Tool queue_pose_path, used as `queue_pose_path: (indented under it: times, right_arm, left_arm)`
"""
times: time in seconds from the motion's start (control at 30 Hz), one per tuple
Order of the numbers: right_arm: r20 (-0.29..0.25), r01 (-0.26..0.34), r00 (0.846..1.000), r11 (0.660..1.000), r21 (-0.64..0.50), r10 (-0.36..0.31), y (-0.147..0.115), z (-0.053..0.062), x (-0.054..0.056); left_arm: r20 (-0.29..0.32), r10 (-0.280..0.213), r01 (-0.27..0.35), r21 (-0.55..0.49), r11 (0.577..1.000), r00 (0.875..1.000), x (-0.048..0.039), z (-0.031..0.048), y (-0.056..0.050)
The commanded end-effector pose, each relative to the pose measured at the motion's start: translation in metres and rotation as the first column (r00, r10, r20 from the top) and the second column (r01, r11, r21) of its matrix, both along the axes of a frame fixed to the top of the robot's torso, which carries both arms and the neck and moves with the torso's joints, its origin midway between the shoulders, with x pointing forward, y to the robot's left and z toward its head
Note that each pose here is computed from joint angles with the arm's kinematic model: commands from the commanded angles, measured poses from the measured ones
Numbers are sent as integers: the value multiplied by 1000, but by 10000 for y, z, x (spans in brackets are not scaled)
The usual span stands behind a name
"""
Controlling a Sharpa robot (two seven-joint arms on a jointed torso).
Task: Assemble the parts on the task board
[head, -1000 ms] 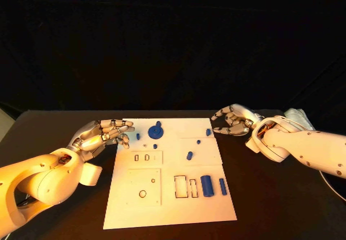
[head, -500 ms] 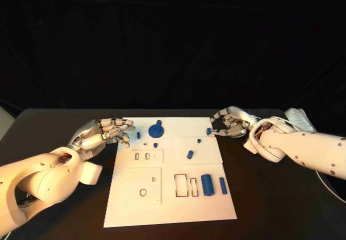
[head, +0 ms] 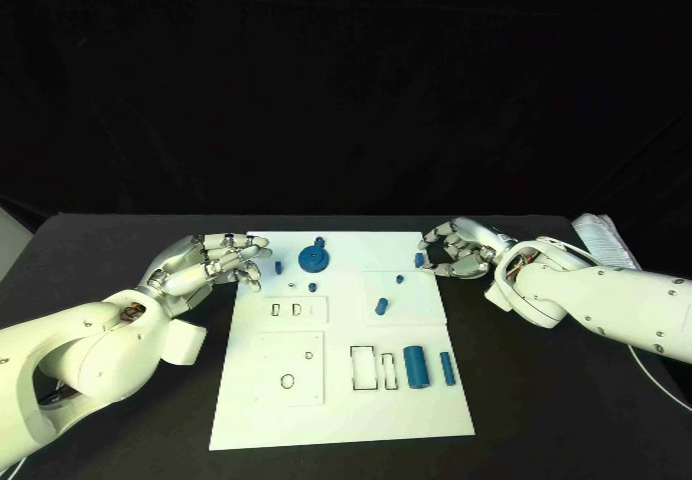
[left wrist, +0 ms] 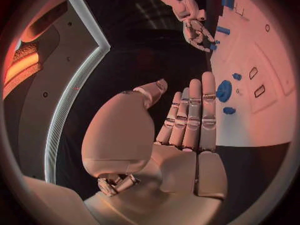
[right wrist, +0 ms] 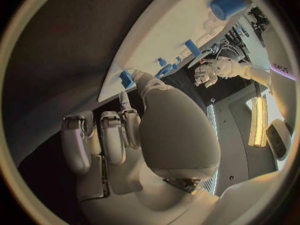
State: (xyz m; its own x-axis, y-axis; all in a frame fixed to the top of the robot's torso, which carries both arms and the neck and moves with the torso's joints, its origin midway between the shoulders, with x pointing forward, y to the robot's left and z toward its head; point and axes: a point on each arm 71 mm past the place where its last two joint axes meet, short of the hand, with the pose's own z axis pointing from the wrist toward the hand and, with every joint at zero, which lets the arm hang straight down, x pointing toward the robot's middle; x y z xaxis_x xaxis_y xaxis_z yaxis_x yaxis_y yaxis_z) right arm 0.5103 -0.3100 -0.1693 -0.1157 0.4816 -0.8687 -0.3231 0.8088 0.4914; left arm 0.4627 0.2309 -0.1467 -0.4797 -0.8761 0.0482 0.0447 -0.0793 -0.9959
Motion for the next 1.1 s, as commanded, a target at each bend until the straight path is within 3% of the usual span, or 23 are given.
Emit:
queue_pose_path:
  times: [0.03, 1.1]
  right_arm:
    - [-13, -4, 1000, 1000, -17, 4, 11, -18, 0]
    - [-19, 16, 1000, 1000, -20, -17, 110, -88, 68]
  left_arm:
    - [9, -17, 17, -9, 1000, 1000, -8, 11, -17]
    - [5, -15, 15, -6, 1000, 1000, -7, 8, -5]
